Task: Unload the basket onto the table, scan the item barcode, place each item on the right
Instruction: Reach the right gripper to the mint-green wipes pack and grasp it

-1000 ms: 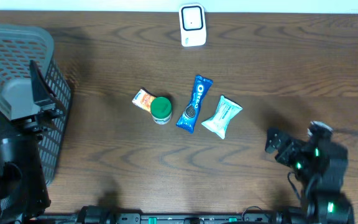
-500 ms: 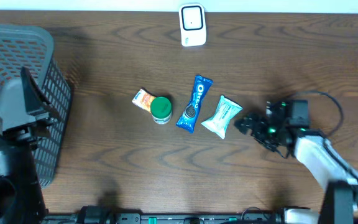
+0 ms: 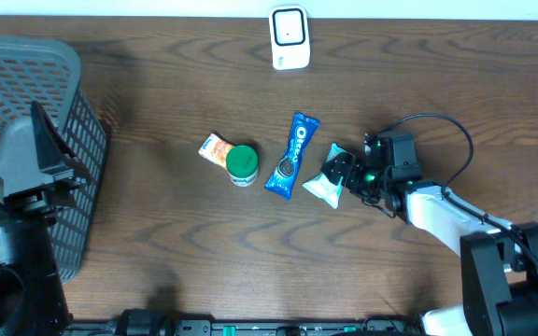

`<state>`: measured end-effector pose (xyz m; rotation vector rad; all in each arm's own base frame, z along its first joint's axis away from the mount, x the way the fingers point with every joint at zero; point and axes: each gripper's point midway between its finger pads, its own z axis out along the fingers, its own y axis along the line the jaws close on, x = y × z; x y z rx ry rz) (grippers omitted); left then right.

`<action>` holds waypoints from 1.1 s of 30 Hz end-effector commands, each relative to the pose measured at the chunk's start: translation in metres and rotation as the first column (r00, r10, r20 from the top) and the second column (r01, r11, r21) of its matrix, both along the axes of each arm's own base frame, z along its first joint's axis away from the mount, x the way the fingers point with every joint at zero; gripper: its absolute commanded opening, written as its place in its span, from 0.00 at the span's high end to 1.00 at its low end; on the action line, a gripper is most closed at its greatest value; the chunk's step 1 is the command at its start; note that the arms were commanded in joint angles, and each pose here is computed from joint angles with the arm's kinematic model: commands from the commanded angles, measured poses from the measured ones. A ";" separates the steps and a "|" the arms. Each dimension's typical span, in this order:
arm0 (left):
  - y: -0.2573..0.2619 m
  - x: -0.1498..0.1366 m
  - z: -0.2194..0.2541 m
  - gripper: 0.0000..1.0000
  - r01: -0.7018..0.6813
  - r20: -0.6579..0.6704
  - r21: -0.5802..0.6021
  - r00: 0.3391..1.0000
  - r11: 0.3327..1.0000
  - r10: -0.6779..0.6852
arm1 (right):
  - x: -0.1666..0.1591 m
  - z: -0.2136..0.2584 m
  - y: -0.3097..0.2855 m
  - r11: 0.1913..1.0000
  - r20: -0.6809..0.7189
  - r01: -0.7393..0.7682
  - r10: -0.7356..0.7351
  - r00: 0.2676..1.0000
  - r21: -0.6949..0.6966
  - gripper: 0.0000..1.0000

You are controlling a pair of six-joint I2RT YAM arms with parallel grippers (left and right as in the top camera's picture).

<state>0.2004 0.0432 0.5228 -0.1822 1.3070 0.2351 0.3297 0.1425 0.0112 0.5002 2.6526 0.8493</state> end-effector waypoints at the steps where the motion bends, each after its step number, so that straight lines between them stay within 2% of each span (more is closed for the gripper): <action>1: 0.002 -0.002 0.001 0.02 -0.009 0.012 -0.018 1.000 1.000 0.009 | -0.039 -0.069 -0.034 0.978 -0.192 0.075 -0.113 0.975 -0.195 0.37; 2: 0.002 -0.002 0.001 0.02 -0.009 0.012 -0.018 1.000 1.000 0.009 | -0.041 -0.073 -0.035 0.977 -0.199 0.072 -0.113 0.974 -0.202 0.45; 6: 0.002 -0.002 0.001 0.02 -0.009 0.012 -0.018 1.000 1.000 0.009 | -0.040 -0.082 -0.034 0.977 -0.198 0.058 -0.100 0.975 -0.206 0.99; 13: 0.002 -0.002 0.001 0.02 -0.009 0.012 -0.018 1.000 1.000 0.009 | -0.043 -0.057 -0.033 0.986 -0.234 0.091 -0.122 0.965 -0.137 0.98; 16: 0.002 -0.002 0.001 0.02 -0.009 0.012 -0.018 1.000 1.000 0.009 | -0.058 -0.025 -0.036 0.970 -0.380 0.229 -0.244 0.892 -0.086 0.99; 20: 0.002 -0.002 0.001 0.02 -0.008 0.012 -0.018 1.000 1.000 0.009 | -0.079 0.024 -0.045 0.954 -0.481 0.285 -0.291 0.827 -0.087 0.99; 25: 0.002 -0.002 0.001 0.02 -0.008 0.012 -0.018 1.000 1.000 0.009 | -0.114 0.068 -0.037 0.873 -0.665 0.487 -0.384 0.641 -0.035 0.98; 30: 0.002 -0.002 0.001 0.02 -0.008 0.012 -0.018 1.000 1.000 0.008 | -0.137 0.096 -0.012 0.795 -0.850 0.605 -0.287 0.442 0.046 0.98; 33: 0.002 -0.002 0.001 0.02 -0.008 0.012 -0.018 1.000 1.000 0.008 | -0.138 0.105 -0.001 0.756 -0.906 0.651 -0.227 0.358 0.068 0.98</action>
